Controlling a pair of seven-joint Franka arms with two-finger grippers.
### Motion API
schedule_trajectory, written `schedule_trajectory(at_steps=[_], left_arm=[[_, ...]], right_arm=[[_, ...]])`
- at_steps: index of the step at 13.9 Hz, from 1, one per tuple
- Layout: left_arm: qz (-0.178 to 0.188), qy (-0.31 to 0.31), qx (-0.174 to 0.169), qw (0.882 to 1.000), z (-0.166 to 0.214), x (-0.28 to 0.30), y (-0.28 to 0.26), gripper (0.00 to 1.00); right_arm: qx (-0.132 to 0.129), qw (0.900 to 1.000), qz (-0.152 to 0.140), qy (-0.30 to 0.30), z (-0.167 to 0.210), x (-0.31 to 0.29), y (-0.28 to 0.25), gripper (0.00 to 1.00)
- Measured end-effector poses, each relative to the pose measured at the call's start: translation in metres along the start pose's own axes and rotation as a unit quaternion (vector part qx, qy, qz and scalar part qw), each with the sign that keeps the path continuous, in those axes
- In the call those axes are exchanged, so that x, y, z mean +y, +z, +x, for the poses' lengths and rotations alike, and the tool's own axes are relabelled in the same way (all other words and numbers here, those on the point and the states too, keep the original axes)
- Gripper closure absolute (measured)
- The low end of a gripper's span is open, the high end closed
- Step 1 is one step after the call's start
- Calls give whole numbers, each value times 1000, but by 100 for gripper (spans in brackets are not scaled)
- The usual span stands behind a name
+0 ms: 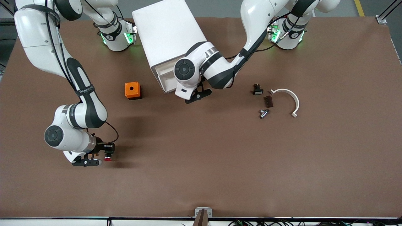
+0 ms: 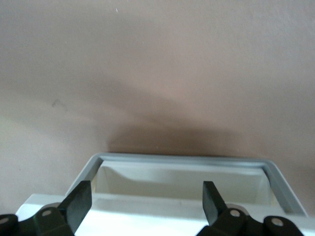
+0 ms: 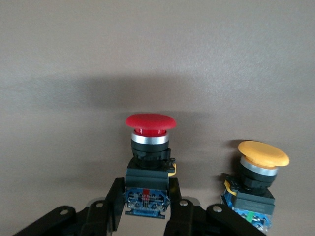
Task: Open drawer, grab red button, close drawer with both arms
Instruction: 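Place the red button by the yellow button while the left gripper pushes drawer, then open the right gripper and draw the right arm back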
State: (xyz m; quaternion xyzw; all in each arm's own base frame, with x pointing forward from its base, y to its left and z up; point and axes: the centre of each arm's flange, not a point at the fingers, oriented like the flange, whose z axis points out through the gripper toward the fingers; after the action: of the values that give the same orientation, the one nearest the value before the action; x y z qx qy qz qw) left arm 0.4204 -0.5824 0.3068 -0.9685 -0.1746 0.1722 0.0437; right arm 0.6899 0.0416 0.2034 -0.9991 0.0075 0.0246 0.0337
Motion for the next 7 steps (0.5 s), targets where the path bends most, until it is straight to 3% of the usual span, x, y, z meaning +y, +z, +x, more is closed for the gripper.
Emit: schedule_trajectory(at_steps=[2,4,7], left_arm=[[0,11,-3,1000,-15,3,0,0],[2,20,-4,1000,-26,6,3,0],[5,26,-7,1000,-34,8,6,0]], right_arm=[[-1,1000,0,0,-2,1,7,59],[0,1000,0,0,-1,0,7,42],[10,1000,0,-3,4,-1,-12,9]])
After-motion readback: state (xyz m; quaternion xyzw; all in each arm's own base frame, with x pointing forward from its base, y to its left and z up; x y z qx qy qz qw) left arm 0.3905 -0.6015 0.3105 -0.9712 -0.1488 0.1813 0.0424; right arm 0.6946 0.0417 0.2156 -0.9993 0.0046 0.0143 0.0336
